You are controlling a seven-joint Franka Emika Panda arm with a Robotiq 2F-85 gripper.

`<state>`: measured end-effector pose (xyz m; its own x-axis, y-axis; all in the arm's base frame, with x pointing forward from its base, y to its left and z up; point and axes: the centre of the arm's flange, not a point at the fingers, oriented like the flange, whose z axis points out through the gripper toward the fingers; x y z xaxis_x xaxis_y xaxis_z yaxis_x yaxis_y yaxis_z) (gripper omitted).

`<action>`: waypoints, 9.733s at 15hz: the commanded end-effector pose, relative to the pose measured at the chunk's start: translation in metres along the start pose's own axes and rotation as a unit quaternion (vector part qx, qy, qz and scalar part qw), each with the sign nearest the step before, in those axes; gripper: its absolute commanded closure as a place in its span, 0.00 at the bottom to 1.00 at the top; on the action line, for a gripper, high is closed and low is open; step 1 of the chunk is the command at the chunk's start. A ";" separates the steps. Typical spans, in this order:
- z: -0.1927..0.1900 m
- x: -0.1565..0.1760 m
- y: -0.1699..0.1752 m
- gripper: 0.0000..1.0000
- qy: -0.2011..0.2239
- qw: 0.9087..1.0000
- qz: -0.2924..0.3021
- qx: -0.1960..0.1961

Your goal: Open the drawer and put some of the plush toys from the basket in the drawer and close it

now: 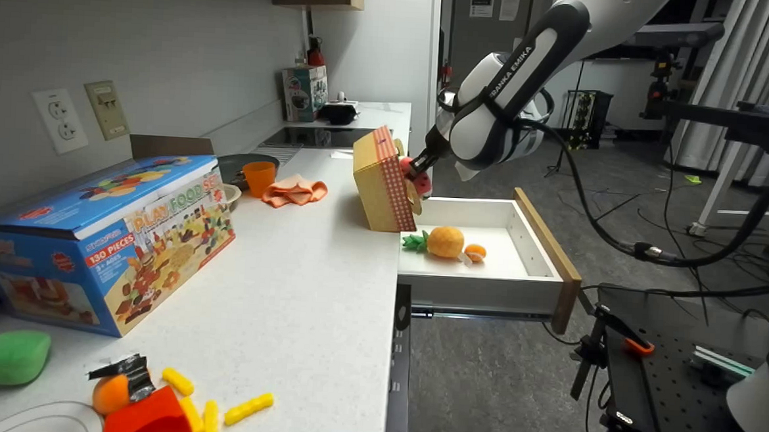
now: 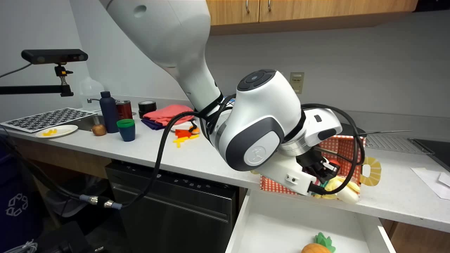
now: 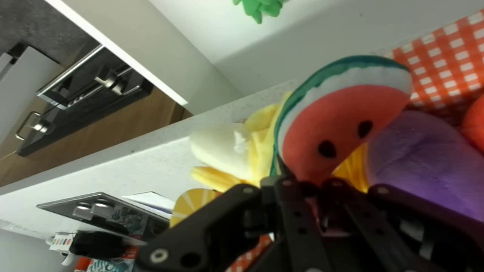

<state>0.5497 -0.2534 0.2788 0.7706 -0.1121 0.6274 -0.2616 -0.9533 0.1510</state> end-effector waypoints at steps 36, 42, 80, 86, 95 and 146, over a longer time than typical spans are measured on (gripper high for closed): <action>-0.042 0.123 -0.107 0.00 0.145 0.983 -0.107 -0.022; -0.043 0.130 -0.118 0.00 0.145 0.983 -0.110 -0.009; -0.057 -0.102 0.096 0.00 -0.242 0.950 -0.139 -0.139; -0.054 -0.148 0.117 0.00 -0.342 0.918 -0.170 -0.111; -0.032 -0.191 0.126 0.00 -0.462 0.864 -0.196 -0.050; 0.076 -0.174 0.118 0.00 -0.514 0.817 -0.224 0.135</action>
<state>0.4010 -0.3558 0.1356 0.8485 0.1736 -0.5000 0.1858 -0.9822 -0.0258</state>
